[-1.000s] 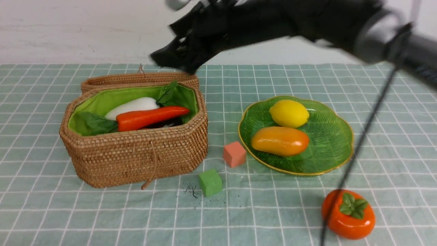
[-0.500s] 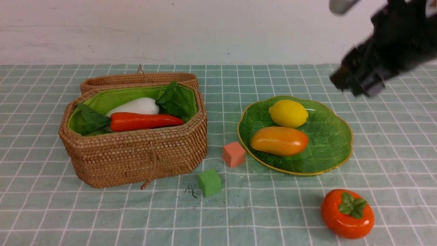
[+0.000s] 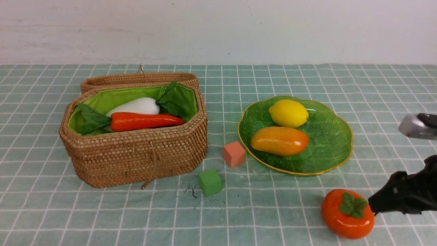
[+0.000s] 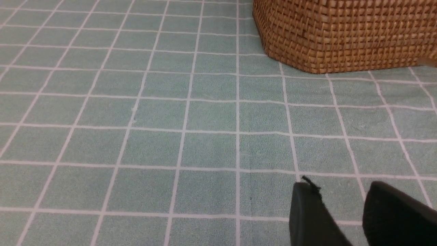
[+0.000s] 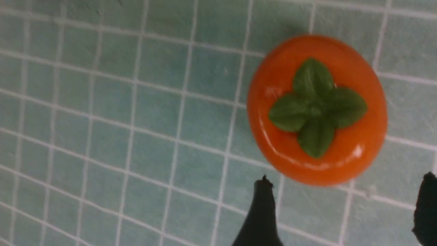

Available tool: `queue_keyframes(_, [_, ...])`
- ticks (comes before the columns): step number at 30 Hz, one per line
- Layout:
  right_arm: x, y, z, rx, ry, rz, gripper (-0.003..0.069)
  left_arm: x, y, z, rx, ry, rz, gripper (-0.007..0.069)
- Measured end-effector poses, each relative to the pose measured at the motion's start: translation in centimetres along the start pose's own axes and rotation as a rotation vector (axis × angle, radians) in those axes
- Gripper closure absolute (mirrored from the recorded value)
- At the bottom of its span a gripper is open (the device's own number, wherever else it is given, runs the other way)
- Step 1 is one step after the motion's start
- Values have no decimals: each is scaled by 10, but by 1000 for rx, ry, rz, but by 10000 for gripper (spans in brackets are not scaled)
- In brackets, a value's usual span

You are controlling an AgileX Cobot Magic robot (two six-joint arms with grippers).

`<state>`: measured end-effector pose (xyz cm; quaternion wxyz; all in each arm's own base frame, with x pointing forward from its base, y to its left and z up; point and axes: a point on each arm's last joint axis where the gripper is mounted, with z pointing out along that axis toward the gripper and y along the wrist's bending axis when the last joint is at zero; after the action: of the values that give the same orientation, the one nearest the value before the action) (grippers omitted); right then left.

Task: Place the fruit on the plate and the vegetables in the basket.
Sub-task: Grab a tomato with your right arm and place it on the plate on the right.

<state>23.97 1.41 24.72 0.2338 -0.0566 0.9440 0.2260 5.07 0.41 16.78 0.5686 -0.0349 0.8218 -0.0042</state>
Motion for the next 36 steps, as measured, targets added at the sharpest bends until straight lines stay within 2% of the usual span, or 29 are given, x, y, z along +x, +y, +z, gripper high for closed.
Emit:
queue_keyframes(7, [-4, -30, 42, -61, -5, 45, 91, 0, 0, 0, 0, 0, 0, 388])
queue_keyframes(11, [4, -44, 83, -108, 104, 64, 90, 0, 0, 0, 0, 0, 0, 388])
queue_keyframes(14, [9, -43, 95, -181, 151, 108, 114, 0, 0, 0, 0, 0, 0, 388])
queue_keyframes(16, [9, -42, 97, -200, 156, 117, 151, 0, 0, 0, 0, 0, 0, 388])
queue_keyframes(24, [-9, -39, 87, -194, 100, 42, 156, 0, 0, 0, 0, 0, 0, 388])
queue_keyframes(29, [-63, -27, 60, -214, -109, 0, 156, 0, 0, 0, 0, 0, 0, 388])
queue_keyframes(33, [-96, -23, 48, -157, -244, -32, 156, 0, 0, 0, 0, 0, 0, 388])
queue_keyframes(34, [-106, -23, 46, -88, -314, -62, 156, 0, 0, 0, 0, 0, 0, 388])
queue_keyframes(36, [-113, -24, 48, -29, -355, -73, 156, 0, 0, 0, 0, 0, 0, 388])
